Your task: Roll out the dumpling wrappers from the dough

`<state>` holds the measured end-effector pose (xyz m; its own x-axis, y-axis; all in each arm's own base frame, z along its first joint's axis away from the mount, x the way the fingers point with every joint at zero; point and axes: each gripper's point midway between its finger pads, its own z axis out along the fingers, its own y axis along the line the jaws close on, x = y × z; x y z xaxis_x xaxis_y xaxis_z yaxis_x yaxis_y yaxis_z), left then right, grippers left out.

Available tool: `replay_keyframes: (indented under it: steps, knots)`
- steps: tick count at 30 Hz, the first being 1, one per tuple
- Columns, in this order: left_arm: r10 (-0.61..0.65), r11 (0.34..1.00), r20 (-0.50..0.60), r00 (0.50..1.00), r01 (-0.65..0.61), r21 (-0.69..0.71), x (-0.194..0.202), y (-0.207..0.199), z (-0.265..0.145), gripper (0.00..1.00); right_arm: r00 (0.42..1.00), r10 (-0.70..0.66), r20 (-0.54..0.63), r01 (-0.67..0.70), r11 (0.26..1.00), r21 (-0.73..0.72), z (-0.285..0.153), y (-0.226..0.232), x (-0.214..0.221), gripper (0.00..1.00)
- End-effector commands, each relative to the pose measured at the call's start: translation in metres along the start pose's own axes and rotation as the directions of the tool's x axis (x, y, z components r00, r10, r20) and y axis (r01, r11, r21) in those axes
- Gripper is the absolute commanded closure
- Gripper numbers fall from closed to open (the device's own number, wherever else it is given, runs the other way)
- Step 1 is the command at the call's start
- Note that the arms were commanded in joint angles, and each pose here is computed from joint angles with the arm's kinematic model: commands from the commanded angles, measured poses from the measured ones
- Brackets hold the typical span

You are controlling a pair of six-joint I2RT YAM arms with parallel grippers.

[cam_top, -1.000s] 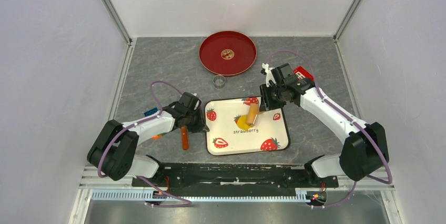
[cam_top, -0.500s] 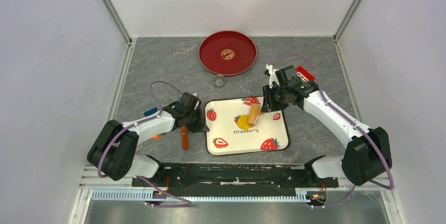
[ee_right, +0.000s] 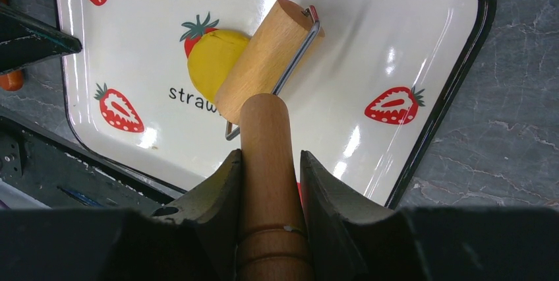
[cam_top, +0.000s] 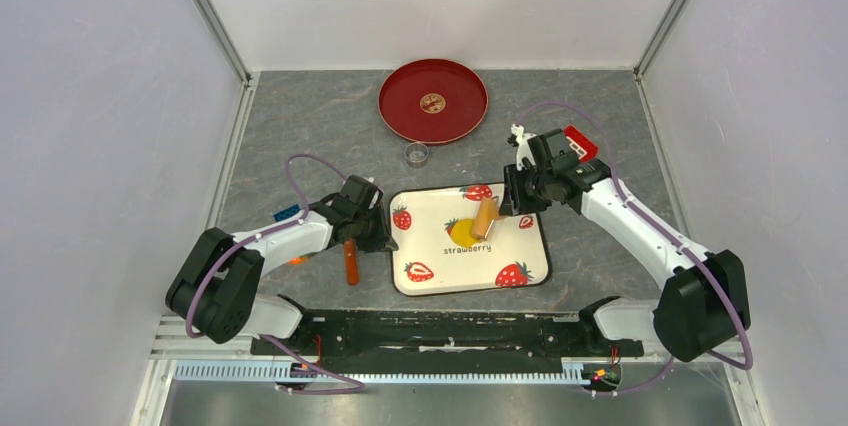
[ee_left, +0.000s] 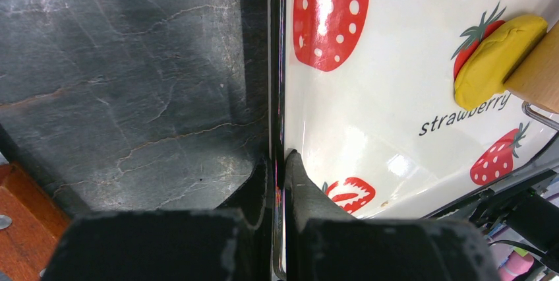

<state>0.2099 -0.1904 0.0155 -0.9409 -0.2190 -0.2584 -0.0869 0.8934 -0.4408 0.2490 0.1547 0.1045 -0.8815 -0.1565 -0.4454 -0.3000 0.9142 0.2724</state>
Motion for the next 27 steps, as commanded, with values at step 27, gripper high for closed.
replay_keyframes:
  steps: [27]
  knots:
    - [-0.007, 0.980, -0.013, 1.000, 0.004, -0.200, 0.012, 0.046, 0.006, 0.98, 0.962, -0.082, -0.261, 0.145, 0.961, 0.234, -0.037, -0.053, 0.051, 1.00]
